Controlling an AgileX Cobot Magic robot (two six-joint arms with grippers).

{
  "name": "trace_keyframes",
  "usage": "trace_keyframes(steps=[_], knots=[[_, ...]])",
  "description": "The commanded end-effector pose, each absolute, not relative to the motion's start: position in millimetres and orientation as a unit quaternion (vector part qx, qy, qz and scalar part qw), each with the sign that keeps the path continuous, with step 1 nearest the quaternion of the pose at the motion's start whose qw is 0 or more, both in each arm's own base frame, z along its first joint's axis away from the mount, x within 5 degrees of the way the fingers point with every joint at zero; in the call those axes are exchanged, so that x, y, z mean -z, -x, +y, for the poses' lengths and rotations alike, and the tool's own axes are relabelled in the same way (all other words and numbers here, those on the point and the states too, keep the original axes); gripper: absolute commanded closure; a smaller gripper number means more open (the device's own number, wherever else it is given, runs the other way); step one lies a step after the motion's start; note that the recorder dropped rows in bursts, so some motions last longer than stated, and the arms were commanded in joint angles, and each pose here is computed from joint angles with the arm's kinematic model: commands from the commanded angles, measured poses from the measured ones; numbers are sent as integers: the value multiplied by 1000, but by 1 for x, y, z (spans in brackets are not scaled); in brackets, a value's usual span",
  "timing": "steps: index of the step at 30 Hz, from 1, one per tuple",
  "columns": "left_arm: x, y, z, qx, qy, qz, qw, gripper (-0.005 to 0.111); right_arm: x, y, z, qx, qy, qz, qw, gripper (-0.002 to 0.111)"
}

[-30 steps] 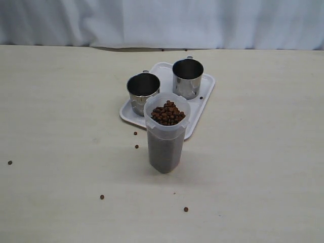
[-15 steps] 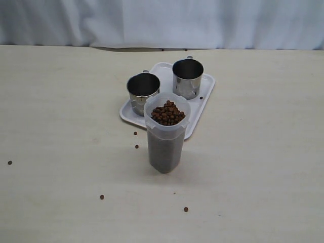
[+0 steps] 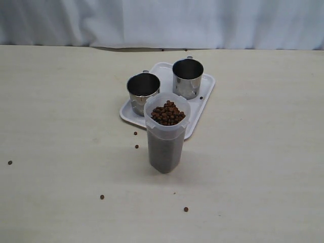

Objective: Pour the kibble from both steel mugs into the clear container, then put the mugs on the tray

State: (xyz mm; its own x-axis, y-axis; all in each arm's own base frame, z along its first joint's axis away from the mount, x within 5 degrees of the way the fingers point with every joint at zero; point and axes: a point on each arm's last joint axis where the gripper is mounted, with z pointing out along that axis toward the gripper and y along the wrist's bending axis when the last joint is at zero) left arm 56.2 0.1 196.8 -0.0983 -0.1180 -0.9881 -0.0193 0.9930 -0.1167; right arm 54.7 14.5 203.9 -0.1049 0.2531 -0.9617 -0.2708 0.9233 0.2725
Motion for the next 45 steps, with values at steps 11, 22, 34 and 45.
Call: trace_keyframes(steps=[11,22,34,45], knots=[[-197,-56,0,39,42,738,672,107,-203,-55,15,-196,8,717,669,103],[-197,-56,0,39,42,738,672,107,-203,-55,15,-196,8,717,669,103],[-197,-56,0,39,42,735,675,107,-203,-56,6,-101,5,714,693,103],[-197,-56,0,39,42,735,675,107,-203,-57,-1,-42,-21,715,698,103]])
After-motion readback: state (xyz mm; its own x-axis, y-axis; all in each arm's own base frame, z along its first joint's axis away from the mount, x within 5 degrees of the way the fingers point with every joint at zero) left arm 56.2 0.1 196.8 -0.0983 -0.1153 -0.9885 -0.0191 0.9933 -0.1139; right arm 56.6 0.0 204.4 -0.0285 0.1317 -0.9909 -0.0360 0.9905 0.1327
